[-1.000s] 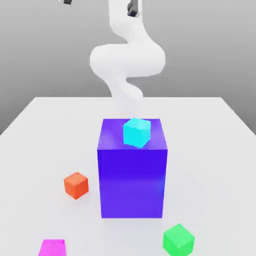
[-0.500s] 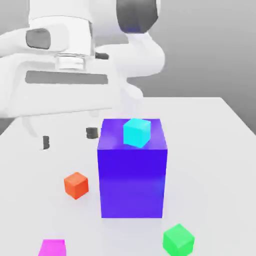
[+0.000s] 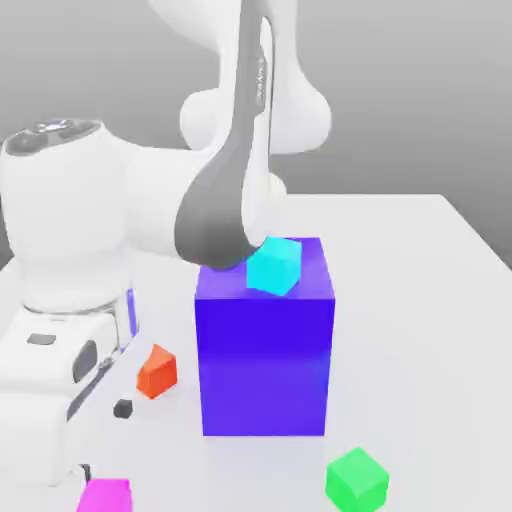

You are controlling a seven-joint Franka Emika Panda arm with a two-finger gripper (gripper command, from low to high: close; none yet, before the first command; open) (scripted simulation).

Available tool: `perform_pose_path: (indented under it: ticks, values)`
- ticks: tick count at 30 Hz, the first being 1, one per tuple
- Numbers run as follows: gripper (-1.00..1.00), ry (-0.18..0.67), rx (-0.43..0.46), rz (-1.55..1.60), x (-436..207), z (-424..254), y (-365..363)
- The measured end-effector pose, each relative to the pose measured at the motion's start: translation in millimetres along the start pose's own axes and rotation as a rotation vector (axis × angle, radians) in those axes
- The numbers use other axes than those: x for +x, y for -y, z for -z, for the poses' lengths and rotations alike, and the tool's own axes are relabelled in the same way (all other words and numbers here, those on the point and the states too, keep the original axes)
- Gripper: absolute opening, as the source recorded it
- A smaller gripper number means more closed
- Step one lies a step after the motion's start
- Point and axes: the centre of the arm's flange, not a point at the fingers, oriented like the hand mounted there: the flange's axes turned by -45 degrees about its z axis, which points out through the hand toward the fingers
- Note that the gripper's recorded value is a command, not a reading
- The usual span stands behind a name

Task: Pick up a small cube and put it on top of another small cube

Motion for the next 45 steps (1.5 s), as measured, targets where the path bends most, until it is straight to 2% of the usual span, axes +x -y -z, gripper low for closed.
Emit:
perform_pose_path:
  ticks: [6, 7, 13, 19, 32, 45]
  values:
    - [0.0, 0.01, 0.044, 0.089, -11, -79, 10]
    - [-1.0, 0.01, 0.044, 0.089, -12, -90, 11]
    - [-1.0, 0.008, 0.046, 0.089, -12, -96, 12]
    - [-1.0, 0.009, 0.047, 0.076, -4, -36, 8]
    - [-1.0, 0.015, 0.046, -0.184, 126, -6, 14]
    - [-1.0, 0.021, 0.043, -0.451, 250, 17, 54]
